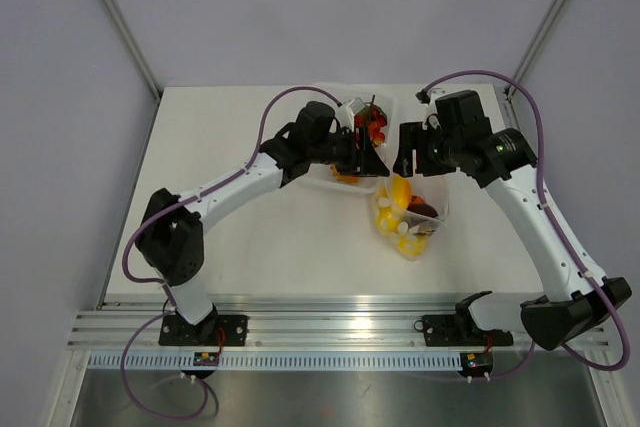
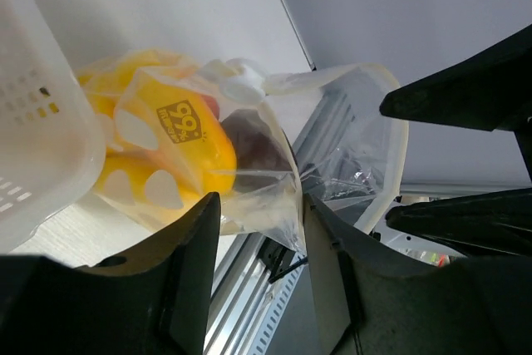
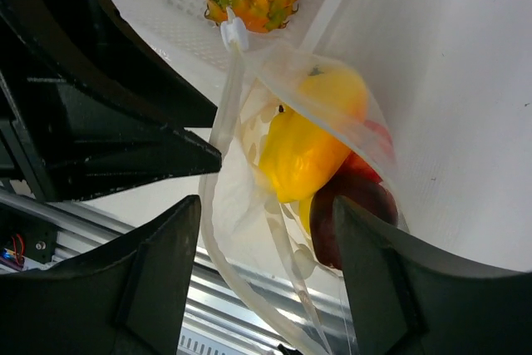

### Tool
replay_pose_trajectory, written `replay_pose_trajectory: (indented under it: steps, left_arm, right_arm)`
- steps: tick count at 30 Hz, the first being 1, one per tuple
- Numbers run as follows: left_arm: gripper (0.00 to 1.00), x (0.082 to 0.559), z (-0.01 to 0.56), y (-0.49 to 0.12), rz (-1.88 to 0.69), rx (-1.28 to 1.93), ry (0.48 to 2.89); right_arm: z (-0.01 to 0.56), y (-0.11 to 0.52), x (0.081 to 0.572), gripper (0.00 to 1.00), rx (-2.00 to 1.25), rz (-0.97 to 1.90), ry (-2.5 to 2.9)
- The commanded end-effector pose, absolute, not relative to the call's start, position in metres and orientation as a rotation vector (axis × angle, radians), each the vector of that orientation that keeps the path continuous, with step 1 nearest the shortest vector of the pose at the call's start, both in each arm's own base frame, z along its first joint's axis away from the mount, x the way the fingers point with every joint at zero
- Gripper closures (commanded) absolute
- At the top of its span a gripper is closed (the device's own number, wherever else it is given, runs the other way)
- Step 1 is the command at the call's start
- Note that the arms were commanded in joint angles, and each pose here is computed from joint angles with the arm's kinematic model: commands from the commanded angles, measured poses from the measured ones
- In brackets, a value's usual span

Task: Place the food in the zip-top bag and seal the zipper
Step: Zip the zipper food storage bag at the center of the board.

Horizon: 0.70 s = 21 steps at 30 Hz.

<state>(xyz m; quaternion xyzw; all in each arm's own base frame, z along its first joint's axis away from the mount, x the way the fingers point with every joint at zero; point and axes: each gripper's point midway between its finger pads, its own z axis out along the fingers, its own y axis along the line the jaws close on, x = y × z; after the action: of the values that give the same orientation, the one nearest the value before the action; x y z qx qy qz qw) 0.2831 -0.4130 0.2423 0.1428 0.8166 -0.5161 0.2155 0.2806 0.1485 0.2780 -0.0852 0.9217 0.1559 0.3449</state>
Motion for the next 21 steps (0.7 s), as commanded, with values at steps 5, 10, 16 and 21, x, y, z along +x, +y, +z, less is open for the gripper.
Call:
replay_pose_trajectory:
  steps: [5,10,16,21]
  left_arm:
    - [0.57,0.278,0.306,-0.399,-1.544,0.471,2.023]
    - [0.63,0.287,0.305,-0.391,-1.569,0.448,2.011]
    - [0.68,0.289,0.318,-0.376,-1.59,0.453,1.962]
    - [0.71,0.312,0.323,-0.33,-1.465,0.369,1.967]
  right_arm:
    - [0.293,0.167,0.283,0.2,-0.305,0.43,2.315]
    - [0.291,0.178,0.289,0.16,-0.343,0.384,2.318]
    - [0.295,0.181,0.293,0.16,-0.357,0.327,2.318]
    - [0.312,0.185,0.29,0.21,-0.364,0.33,2.291]
